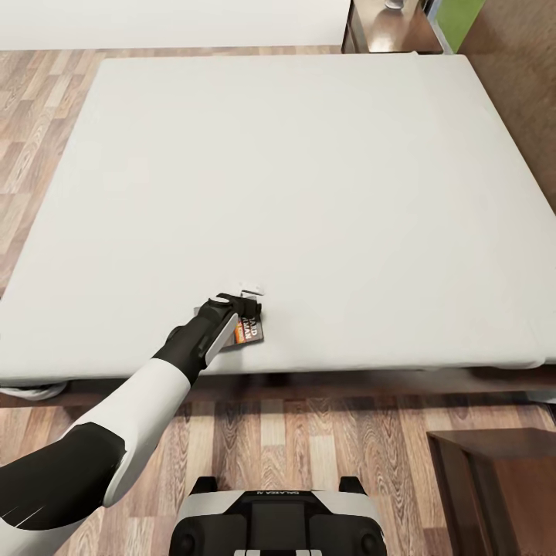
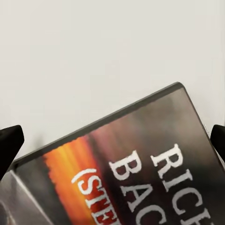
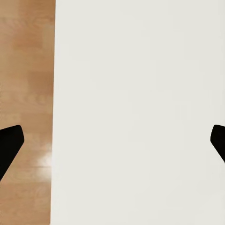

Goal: In the bedroom, move the book from the bed onto either nightstand, and place the two sandals side by side next to the bed.

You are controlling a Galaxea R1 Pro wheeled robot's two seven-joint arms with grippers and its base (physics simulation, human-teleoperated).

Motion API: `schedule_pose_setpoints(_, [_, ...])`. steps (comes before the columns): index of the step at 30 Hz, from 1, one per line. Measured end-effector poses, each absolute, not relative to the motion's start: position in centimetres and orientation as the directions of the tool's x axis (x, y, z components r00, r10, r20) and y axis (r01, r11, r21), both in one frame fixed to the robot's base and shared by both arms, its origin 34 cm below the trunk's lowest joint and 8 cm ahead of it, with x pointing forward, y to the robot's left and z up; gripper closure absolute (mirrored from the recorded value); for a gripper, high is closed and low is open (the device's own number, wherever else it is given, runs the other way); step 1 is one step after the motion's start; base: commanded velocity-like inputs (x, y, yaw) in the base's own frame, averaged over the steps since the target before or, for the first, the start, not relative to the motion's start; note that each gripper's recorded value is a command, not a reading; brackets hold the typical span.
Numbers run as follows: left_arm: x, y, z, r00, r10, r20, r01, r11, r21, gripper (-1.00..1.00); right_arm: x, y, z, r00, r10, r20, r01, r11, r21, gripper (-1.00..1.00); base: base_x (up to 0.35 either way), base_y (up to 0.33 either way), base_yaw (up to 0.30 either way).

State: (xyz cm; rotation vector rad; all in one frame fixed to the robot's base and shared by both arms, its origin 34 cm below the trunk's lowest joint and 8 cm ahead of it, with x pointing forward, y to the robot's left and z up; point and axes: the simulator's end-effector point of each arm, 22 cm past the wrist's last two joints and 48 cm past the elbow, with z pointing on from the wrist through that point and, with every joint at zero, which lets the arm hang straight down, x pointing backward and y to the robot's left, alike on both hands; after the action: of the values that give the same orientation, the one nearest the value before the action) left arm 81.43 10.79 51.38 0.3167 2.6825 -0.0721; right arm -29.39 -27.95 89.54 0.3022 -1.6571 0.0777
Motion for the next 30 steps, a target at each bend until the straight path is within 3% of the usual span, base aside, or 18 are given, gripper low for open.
schedule_pose_setpoints(30, [81.43, 10.81, 51.36, -0.879, 0.21, -0.428, 0.233, 0.973, 0.0, -1.0, -29.33, -27.95, 89.42, -0.081, -0.151, 0.985, -0.243, 0.962, 0.128, -1.0, -0.047, 0.026, 0.0])
